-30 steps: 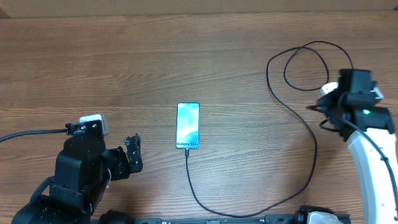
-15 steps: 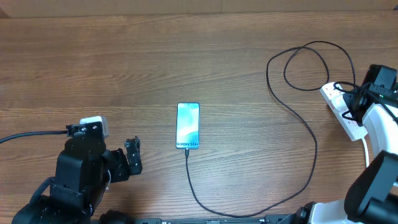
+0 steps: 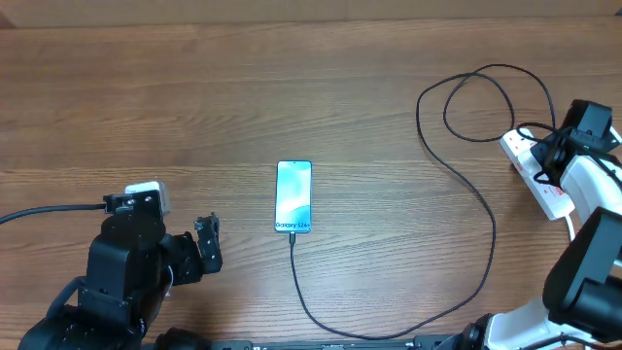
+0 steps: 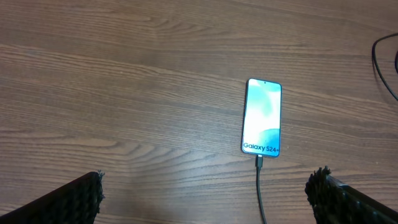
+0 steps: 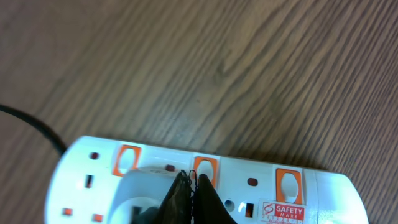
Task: Plug charger to phone and switch on socket
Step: 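Move the right gripper to the power strip's orange switch and press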
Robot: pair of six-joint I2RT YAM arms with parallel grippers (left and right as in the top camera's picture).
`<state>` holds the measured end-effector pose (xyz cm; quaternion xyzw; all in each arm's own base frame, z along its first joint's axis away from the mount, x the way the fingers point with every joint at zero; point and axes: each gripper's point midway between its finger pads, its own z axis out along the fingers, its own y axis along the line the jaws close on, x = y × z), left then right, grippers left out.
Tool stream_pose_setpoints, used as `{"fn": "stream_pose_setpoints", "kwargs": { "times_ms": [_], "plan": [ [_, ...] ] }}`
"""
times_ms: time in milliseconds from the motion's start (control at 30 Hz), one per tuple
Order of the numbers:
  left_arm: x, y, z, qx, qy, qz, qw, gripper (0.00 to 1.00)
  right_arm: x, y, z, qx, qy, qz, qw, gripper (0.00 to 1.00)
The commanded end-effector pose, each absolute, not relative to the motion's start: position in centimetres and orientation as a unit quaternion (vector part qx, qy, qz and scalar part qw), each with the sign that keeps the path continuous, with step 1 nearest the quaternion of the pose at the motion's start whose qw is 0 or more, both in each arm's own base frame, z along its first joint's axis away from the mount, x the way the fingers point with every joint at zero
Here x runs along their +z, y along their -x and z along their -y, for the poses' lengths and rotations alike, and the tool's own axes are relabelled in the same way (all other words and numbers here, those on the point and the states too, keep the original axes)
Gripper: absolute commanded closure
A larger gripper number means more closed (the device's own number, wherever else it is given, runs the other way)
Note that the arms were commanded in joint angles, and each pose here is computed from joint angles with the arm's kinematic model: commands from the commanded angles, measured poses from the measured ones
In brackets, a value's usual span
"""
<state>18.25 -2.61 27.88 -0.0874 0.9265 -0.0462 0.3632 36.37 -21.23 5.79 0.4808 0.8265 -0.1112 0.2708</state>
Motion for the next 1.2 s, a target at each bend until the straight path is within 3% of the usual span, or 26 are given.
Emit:
{"fn": "stream_pose_setpoints", "kwargs": {
  "times_ms": [0,1167],
  "plan": [
    [28.0,-18.3,2.5,-0.042,0.091,-0.925,0.366,0.00,5.6,-36.6,22.0,-0.128,-0.474,-0.828,0.270,0.96],
    [28.0,-18.3,2.5,-0.042,0.091,-0.925,0.367,0.00,2.3,-37.4,20.0,-0.069,-0.463,-0.851,0.238,0.96]
  ]
}}
